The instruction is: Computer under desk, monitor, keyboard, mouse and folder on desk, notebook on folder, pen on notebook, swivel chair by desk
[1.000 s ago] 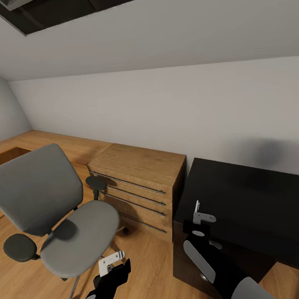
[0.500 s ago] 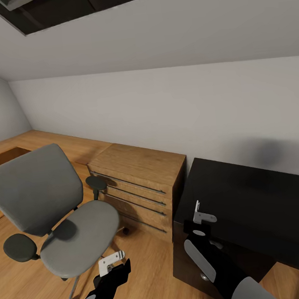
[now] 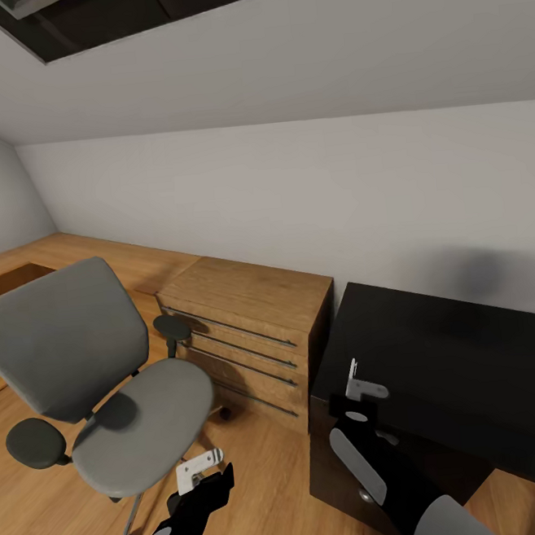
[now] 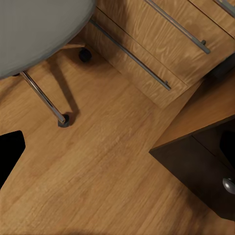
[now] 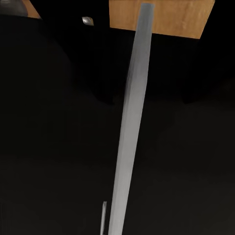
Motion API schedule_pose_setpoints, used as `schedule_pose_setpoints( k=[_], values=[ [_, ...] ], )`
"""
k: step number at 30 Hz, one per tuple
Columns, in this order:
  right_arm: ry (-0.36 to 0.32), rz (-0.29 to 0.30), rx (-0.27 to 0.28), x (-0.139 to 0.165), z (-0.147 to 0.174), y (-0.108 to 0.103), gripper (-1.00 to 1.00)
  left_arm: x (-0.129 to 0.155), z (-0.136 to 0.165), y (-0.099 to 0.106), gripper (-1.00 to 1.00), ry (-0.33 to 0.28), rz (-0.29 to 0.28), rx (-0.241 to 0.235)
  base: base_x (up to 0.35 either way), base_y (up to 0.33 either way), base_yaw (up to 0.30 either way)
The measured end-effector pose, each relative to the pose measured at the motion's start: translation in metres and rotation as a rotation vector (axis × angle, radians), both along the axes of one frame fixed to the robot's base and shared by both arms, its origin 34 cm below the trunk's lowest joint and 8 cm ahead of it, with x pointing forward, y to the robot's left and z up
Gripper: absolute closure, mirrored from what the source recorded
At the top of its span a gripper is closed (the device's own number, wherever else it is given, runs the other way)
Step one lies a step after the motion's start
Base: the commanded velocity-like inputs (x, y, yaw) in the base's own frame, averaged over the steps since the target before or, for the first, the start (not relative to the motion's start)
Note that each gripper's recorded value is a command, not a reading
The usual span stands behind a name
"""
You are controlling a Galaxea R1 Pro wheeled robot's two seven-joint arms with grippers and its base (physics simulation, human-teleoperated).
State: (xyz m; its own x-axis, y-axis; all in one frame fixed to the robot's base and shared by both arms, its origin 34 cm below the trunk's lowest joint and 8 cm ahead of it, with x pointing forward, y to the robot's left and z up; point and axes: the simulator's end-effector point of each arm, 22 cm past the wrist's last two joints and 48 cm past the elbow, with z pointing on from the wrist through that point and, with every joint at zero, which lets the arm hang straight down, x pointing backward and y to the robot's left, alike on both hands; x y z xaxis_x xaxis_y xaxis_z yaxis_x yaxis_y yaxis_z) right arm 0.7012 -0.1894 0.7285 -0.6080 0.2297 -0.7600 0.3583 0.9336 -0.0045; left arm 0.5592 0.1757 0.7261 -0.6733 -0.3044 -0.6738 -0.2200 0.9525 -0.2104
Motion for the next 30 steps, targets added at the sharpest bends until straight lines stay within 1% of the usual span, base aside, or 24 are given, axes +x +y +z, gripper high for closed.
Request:
schedule_pose_setpoints(
  k=[7, 13, 30],
  values=[
    [0.012, -0.032, 0.016, 0.0, 0.0, -0.01, 1.0, 0.0, 0.0, 0.0, -1.0, 0.0, 0.0, 0.0, 0.0, 0.0, 0.0],
    [0.025, -0.032, 0.015, 0.0, 0.0, -0.012, 1.0, 0.0, 0.0, 0.0, -1.0, 0.0, 0.0, 0.0, 0.0, 0.0, 0.0],
    [0.027, -0.031, 0.015, 0.0, 0.0, -0.012, 1.0, 0.0, 0.0, 0.0, -1.0, 0.0, 0.0, 0.0, 0.0, 0.0, 0.0]
  ],
)
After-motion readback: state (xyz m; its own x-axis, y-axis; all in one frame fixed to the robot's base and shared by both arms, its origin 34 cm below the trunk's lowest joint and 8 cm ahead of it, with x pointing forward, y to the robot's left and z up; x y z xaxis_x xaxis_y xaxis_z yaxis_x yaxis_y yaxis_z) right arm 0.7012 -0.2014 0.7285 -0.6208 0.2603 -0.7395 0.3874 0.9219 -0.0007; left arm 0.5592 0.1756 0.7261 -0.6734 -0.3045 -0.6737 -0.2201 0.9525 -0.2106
